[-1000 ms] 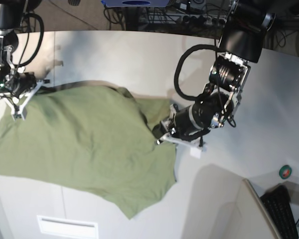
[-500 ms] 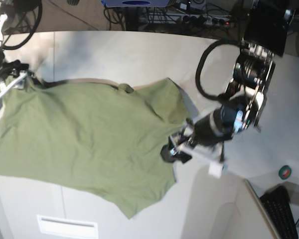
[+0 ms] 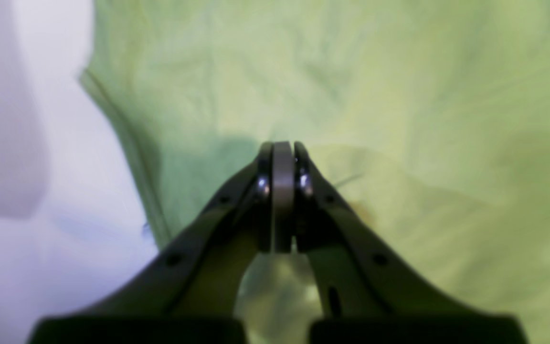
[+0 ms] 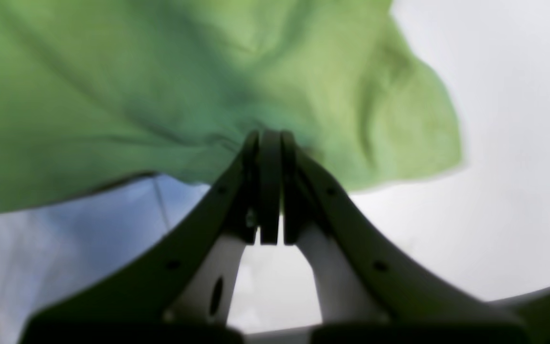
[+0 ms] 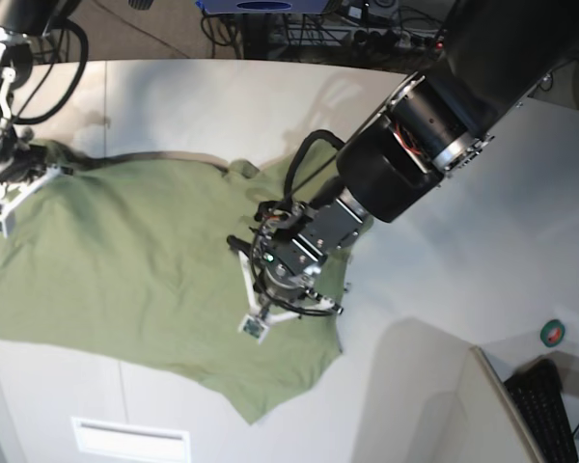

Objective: Layout the t-shirt on the table in an organized manner, then fold the t-shirt properly
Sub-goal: 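Grasp the t-shirt edge with the left gripper and smooth it outward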

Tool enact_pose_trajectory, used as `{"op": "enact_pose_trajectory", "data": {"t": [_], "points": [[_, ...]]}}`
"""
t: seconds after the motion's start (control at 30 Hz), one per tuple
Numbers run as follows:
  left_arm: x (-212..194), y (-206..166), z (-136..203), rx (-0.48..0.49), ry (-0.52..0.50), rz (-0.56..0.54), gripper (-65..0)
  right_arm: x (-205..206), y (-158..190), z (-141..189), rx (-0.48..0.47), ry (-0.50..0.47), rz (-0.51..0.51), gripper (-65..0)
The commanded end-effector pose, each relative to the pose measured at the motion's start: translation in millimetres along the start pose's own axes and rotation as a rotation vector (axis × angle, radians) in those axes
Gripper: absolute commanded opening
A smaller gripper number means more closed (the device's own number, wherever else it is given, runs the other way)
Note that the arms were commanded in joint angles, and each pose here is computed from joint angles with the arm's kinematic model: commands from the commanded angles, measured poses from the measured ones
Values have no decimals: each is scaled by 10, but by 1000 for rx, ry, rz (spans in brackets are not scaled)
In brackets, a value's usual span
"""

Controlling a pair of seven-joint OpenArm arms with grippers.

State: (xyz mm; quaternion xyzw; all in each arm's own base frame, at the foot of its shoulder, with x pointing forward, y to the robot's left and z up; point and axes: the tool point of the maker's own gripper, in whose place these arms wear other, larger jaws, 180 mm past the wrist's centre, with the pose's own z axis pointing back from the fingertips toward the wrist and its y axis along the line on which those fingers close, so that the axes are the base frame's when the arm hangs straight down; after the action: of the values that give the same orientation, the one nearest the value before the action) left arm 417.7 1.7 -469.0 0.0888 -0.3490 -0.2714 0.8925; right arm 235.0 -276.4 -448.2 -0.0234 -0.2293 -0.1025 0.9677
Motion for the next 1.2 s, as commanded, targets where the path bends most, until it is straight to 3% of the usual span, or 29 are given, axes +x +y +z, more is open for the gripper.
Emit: {"op": "enact_pose_trajectory", "data": {"t": [0.0,0.13,0.2,0.43,0.53,0.67,0.83,0.97,1.07,1.17], "points": [[141,8,5,24,-32,-37,-650,143,-84,-28,-14,-23,-10,-650],[-106,-171,45,27,-16,-131,-650,134,-371,-282,-33,61,-68,-650],[-397,-103,80,38,62,-150,-650,217,-457,-383,-35,61,-90,-650],[-793,-204,596,-45,118,-116,-650,351,-482,-737,15,122,-194,-650],[-892,-457,932,-151,122,-133,-650,500,-322,-833,34,127,-131,-650],[-842,-876,1318,-303,84,-167,-650,758,141,-910,87,96,-13,-650],[-366,-1142,1619,-373,-46,-112,-650,1297,521,-839,128,10,71,-650],[-77,-590,1408,-256,-76,-32,-650,1594,493,-645,112,-9,102,-650],[-72,178,1101,-103,-34,44,-650,1667,399,-299,61,-48,182,-650],[-22,785,821,21,16,66,-650,1474,693,60,71,-87,268,-650]]}}
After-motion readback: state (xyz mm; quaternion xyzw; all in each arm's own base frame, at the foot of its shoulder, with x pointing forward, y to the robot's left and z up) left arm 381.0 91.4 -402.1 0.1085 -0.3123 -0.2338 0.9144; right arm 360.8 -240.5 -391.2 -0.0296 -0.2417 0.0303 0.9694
